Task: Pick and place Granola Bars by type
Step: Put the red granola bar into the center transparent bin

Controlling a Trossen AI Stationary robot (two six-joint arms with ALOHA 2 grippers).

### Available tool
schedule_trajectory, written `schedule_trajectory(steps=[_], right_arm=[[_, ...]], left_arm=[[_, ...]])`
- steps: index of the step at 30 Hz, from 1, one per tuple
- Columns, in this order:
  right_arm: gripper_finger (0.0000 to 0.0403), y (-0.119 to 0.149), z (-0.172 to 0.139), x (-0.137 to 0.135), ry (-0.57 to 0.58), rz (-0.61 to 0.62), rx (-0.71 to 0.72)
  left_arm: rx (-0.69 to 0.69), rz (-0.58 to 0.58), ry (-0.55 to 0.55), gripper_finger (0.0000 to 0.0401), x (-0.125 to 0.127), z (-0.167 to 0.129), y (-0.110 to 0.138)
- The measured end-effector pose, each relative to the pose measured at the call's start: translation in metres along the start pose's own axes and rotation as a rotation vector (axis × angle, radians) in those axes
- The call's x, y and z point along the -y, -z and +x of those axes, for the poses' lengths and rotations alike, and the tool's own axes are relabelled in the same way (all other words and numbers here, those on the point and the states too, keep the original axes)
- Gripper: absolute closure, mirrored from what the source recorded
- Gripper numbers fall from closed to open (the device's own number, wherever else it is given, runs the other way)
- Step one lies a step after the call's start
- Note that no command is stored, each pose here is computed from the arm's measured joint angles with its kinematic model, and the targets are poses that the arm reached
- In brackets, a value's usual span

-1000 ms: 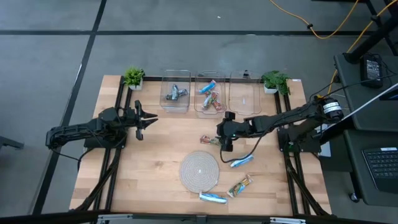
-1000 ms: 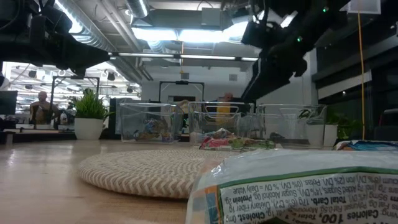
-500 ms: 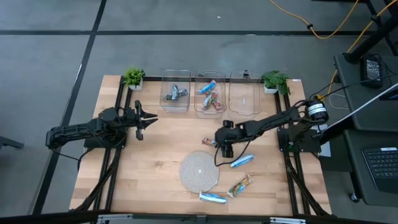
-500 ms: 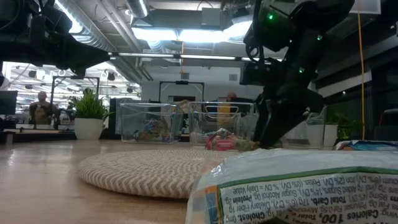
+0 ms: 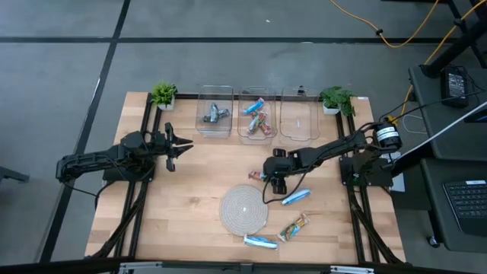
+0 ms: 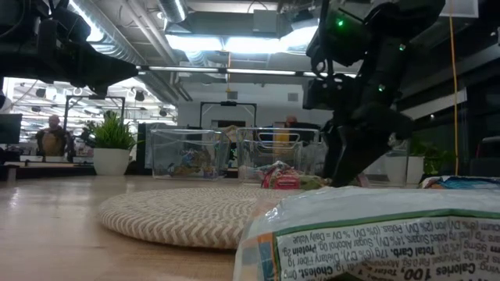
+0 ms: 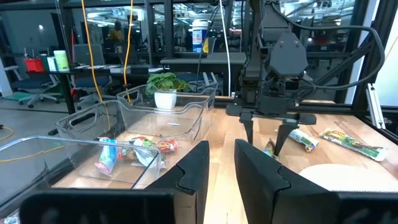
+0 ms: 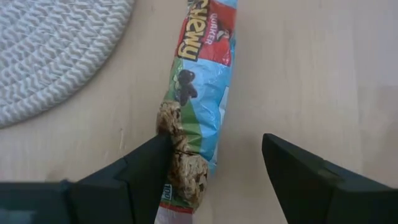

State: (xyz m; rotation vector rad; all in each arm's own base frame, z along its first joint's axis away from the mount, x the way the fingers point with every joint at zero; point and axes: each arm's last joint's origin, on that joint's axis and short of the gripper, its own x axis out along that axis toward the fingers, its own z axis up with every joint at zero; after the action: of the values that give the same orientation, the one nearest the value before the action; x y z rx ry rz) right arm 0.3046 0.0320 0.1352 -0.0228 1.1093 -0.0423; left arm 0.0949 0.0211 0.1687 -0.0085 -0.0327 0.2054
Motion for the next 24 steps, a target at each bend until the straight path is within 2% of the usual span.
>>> schedule_trajectory(steps=[5,8,11,19,24], right_arm=[[0.0151,0.0001,0.0,-0.0002,-0.005,0.0,0.0],[0.0177,0.0002,0.0001,-0.0002,-0.005,0.0,-0.001],[0.0224,0.0002,0.0001,-0.0004,-0.005,-0.001,-0.001],[0.0383,-0.0006,-0.0013,-0.0002,-0.005,0.0,0.008],[0.0374,-0.0025,-0.0096,0.0004,-0.007,0.031,0.027]], left_arm=[[0.0,0.0,0.0,0.0329,0.0,0.0,0.0001],[0.0,0.0,0.0,0.0332,0.0,0.0,0.0001],[0.0,0.0,0.0,0.0332,0.0,0.0,0.0],[0.0,0.0,0.0,0.033,0.0,0.0,0.0],[0.0,0.0,0.0,0.0332,0.0,0.0,-0.0001]])
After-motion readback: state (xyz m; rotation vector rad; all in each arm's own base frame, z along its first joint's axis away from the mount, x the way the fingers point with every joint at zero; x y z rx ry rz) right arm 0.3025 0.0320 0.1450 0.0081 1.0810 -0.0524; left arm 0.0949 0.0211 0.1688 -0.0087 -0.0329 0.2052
